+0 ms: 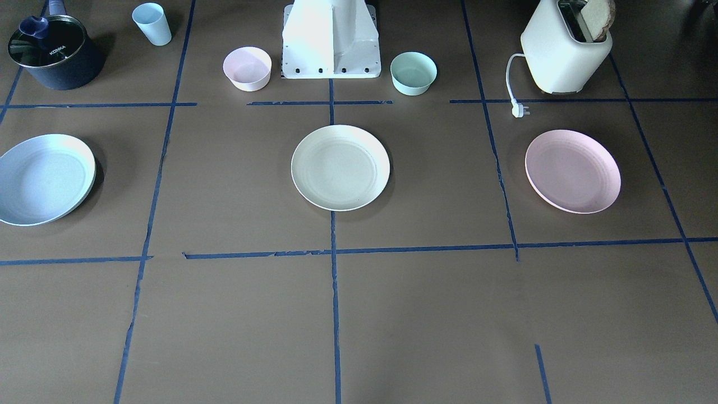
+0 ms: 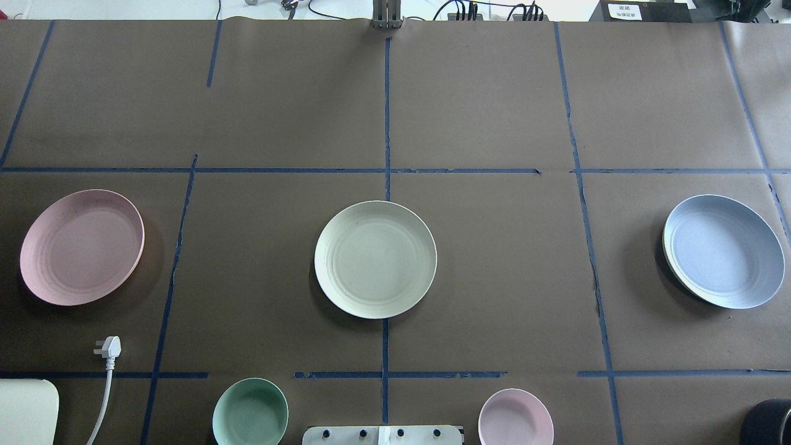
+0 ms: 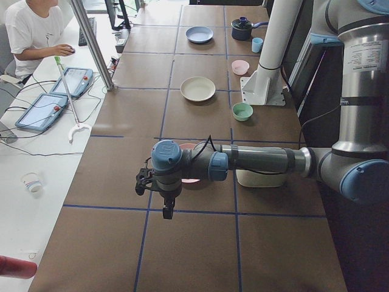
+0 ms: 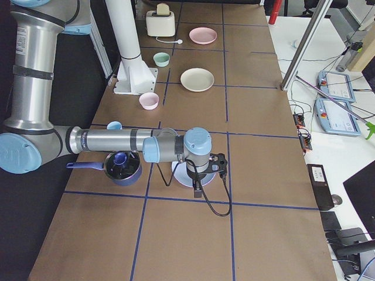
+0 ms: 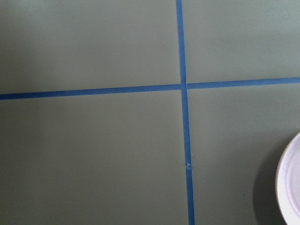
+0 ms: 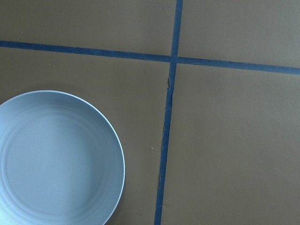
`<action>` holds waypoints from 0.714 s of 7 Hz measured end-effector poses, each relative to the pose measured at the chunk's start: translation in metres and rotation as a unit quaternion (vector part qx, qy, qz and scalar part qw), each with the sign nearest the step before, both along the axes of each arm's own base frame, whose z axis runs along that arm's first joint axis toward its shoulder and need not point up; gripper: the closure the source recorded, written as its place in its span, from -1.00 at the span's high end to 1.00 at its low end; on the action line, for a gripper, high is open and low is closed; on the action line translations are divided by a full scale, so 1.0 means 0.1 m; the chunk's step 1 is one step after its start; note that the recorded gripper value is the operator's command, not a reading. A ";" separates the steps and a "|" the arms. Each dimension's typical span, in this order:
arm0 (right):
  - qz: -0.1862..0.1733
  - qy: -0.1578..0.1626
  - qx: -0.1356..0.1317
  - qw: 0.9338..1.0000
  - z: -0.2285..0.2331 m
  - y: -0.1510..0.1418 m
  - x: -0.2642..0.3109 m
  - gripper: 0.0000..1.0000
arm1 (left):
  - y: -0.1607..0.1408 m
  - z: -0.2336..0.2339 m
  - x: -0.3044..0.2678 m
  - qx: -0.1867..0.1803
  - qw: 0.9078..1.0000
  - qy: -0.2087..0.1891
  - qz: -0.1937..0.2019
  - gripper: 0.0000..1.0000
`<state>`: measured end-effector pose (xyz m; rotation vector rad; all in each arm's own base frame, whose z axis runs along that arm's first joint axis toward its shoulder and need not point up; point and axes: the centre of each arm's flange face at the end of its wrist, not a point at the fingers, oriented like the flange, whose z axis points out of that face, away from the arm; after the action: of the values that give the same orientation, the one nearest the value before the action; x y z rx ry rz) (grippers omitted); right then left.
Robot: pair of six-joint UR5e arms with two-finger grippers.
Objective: Stack three plates with pink and blue
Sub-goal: 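Move the left gripper toward the rim of the pink plate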
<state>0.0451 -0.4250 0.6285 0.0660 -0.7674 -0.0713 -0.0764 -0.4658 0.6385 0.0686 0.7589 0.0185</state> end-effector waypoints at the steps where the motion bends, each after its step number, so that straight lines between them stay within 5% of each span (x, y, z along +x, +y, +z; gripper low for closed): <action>1: 0.000 0.000 0.000 1.000 0.00 0.00 0.00 1.00 | 0.01 0.03 0.00 -0.003 1.000 0.000 0.000 1.00; 5: 0.000 -0.014 0.005 1.000 -0.07 -0.04 -0.03 1.00 | 0.00 0.06 0.10 0.006 1.000 0.002 0.012 1.00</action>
<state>0.0422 -0.4293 0.6216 0.0767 -0.7945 -0.0738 -0.0663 -0.4654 0.6448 0.0710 0.7635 0.0456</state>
